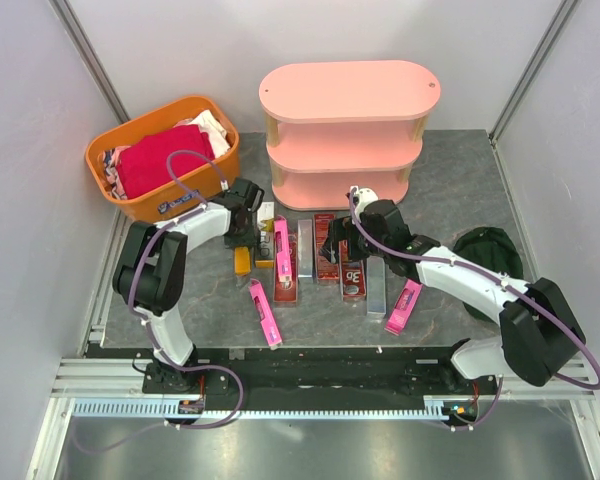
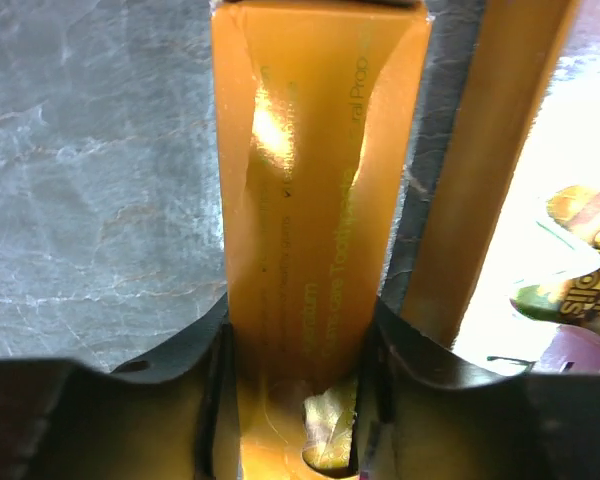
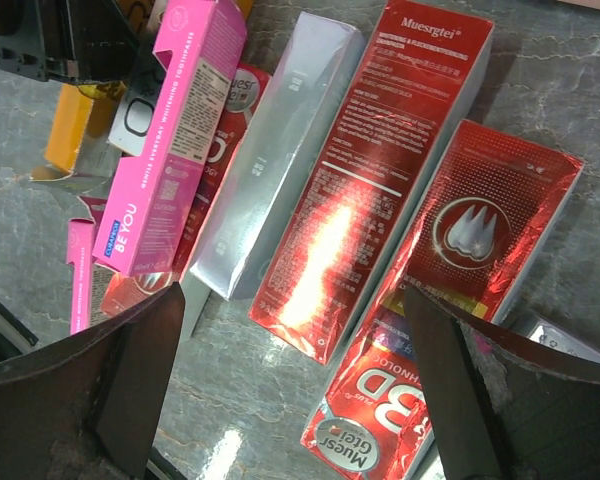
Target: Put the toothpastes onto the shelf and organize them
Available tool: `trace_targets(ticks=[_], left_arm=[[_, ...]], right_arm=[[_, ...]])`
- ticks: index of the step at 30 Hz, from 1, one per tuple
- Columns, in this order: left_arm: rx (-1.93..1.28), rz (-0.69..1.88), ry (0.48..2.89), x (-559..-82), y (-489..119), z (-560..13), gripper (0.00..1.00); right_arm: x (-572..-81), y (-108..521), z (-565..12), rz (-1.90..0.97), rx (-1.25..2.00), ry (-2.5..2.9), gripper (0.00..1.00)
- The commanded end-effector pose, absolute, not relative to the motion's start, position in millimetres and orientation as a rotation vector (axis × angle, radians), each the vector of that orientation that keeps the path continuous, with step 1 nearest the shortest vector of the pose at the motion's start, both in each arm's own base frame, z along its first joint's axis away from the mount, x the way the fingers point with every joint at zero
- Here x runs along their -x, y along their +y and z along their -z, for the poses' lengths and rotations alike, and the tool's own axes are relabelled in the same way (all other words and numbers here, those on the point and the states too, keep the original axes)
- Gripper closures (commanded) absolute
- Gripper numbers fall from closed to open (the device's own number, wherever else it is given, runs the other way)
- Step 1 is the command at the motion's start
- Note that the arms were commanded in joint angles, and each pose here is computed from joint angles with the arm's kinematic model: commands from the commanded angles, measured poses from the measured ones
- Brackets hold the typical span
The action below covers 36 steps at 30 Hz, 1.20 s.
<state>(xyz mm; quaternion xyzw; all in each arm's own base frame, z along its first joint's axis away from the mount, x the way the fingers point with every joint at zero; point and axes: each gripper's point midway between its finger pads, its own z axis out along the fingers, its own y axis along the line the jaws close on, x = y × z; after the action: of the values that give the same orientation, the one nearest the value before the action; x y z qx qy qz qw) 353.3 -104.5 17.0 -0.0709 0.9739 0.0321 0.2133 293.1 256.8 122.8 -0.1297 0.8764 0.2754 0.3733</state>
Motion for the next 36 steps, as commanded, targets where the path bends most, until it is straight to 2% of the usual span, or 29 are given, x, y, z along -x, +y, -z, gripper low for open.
trace_targets(ticks=[1,5,11,15,20,24,28,31,36], left_arm=[[0.148,-0.107,2.704,-360.3,-104.0,-15.7,0.71],[0.139,-0.062,2.655,-364.3,-107.3,-37.2,0.71],[0.102,0.122,2.493,-371.7,-123.4,-109.7,0.70],[0.033,0.326,2.390,-369.1,-146.6,-159.7,0.69],[-0.139,0.712,2.204,-350.2,-193.2,-223.0,0.69],[-0.278,1.034,1.948,-330.1,-227.6,-282.4,0.69],[-0.268,1.279,1.758,-307.5,-241.5,-317.8,0.70],[-0.252,1.402,1.620,-294.7,-243.4,-343.0,0.71],[-0.188,1.519,1.471,-284.3,-239.7,-367.1,0.72]], right_arm=[[-302.3,272.8,-150.4,-0.780,0.343,2.166,0.01],[-301.2,277.3,-157.5,-0.793,0.368,2.146,0.01],[-300.7,288.1,-183.8,-0.848,0.416,2.068,0.01],[-299.3,298.1,-211.7,-0.920,0.442,1.981,0.01],[-284.1,312.4,-246.7,-1.081,0.492,1.857,0.01],[-266.2,320.3,-264.2,-1.221,0.523,1.767,0.01],[-250.1,323.0,-286.5,-1.370,0.482,1.674,0.01],[-239.3,320.7,-311.9,-1.457,0.456,1.550,0.01],[-227.1,319.9,-320.3,-1.543,0.454,1.491,0.01]])
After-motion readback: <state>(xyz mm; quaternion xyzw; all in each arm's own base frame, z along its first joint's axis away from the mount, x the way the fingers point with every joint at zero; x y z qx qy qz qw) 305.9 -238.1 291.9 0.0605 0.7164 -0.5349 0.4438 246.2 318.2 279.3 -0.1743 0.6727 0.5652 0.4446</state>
